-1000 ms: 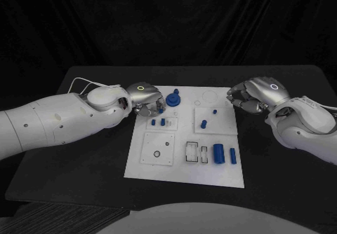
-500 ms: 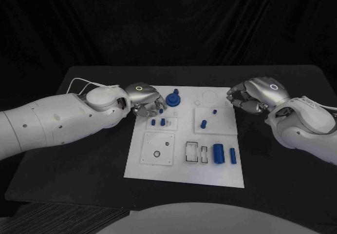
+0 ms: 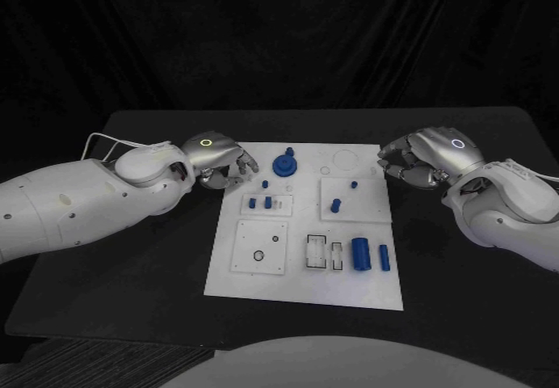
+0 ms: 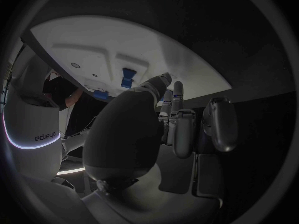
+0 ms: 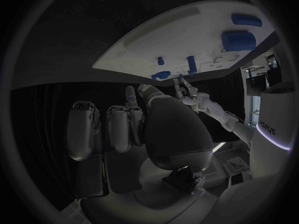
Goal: Assemble the parts on the task board
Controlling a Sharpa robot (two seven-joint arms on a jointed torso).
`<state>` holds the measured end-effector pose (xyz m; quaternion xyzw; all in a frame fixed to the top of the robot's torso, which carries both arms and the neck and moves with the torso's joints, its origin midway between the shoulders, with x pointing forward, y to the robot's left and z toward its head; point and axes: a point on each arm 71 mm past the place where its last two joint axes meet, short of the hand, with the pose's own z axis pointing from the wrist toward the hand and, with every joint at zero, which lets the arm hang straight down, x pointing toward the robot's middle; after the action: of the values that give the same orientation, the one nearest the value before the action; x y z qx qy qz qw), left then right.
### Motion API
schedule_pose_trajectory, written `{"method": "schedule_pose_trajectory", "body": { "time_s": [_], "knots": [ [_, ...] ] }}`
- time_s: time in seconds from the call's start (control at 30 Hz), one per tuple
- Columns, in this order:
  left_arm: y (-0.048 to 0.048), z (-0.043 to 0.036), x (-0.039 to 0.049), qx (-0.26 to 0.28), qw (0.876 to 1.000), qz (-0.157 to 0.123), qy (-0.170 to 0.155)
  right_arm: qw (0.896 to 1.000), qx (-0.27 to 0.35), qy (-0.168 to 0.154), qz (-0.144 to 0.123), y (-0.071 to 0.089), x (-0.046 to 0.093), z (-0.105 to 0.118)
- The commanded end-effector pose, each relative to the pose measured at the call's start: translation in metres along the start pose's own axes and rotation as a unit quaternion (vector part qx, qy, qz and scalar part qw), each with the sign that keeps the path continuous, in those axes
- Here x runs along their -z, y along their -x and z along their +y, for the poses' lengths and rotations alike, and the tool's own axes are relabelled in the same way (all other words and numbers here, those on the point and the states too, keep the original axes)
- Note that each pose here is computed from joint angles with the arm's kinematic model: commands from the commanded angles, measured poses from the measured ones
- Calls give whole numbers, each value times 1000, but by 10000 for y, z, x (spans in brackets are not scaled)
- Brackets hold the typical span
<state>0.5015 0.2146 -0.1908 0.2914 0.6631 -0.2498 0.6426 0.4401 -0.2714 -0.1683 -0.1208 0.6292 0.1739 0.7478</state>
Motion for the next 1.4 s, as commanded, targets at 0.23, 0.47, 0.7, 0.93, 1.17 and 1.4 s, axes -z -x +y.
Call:
{"method": "schedule_pose_trajectory", "body": {
  "time_s": [0.23,0.47,0.7,0.93,1.17,1.4],
  "knots": [
    [279,280,371,152,983,-101,13,1000,7,-1,-27,310,-114,49],
    [345,384,564,309,943,-123,-13,999,29,21,7,460,-248,151],
    [352,323,551,479,865,-140,-45,993,56,60,82,399,-354,257],
    [295,272,532,607,777,-159,-53,984,68,89,136,307,-403,336],
    [263,246,507,692,697,-178,-63,979,71,104,161,234,-430,362],
    [235,208,490,722,662,-187,-67,976,68,120,171,167,-438,403]
  ]
}}
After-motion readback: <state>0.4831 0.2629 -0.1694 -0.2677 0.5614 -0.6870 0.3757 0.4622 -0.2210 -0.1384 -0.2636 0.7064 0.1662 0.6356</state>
